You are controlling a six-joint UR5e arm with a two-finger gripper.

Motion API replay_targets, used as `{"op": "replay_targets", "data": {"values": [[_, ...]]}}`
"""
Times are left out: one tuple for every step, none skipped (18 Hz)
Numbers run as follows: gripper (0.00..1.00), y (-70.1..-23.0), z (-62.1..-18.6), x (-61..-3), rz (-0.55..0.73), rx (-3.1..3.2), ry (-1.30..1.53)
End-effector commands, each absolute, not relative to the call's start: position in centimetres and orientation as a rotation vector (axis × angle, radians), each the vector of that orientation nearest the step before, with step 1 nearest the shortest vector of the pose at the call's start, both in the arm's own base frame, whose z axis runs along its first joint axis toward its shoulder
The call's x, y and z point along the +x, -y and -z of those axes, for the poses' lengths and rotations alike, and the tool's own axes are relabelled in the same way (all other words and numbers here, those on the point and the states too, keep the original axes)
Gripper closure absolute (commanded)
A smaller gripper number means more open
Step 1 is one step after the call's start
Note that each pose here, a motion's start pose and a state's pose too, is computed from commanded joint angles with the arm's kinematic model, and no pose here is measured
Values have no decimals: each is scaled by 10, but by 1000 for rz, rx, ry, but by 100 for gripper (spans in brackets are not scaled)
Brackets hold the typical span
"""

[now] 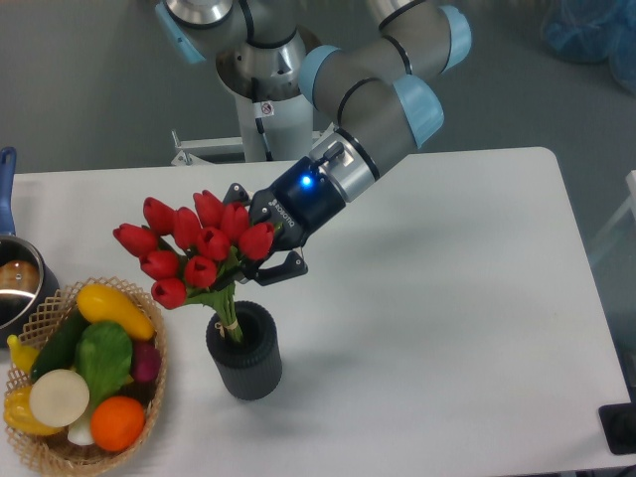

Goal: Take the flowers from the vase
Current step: 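Lift the gripped tulips up out of the black vase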

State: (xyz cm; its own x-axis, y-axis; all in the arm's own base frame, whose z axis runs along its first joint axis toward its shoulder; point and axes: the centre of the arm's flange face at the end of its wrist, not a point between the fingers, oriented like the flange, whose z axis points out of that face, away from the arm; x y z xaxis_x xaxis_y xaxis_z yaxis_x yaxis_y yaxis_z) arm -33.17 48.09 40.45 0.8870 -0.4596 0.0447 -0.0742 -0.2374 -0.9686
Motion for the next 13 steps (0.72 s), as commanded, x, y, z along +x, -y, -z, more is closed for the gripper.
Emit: {"op": "replay_targets", "data": {"values": [[65, -480, -409, -332, 374, -1777, -405], [65, -477, -416, -333, 367, -1766, -404], [65, -471, -423, -335, 367, -1760, -386], [65, -467, -430, -336, 375, -1759, -362], [65, -463, -438, -338, 373, -1759, -344], [65, -459, -442, -340, 367, -1760, -334], [65, -457, -446, -340, 363, -1758, -333], [65, -455, -450, -339, 352, -1756, -337], [65, -452, -454, -340, 345, -1754, -334], [65, -450, -458, -339, 342, -1752, -333], [65, -449, -462, -337, 346, -1743, -329], [65, -448, -465, -336, 351, -1736, -328], [65, -448, -465, -336, 353, -1734, -327]]}}
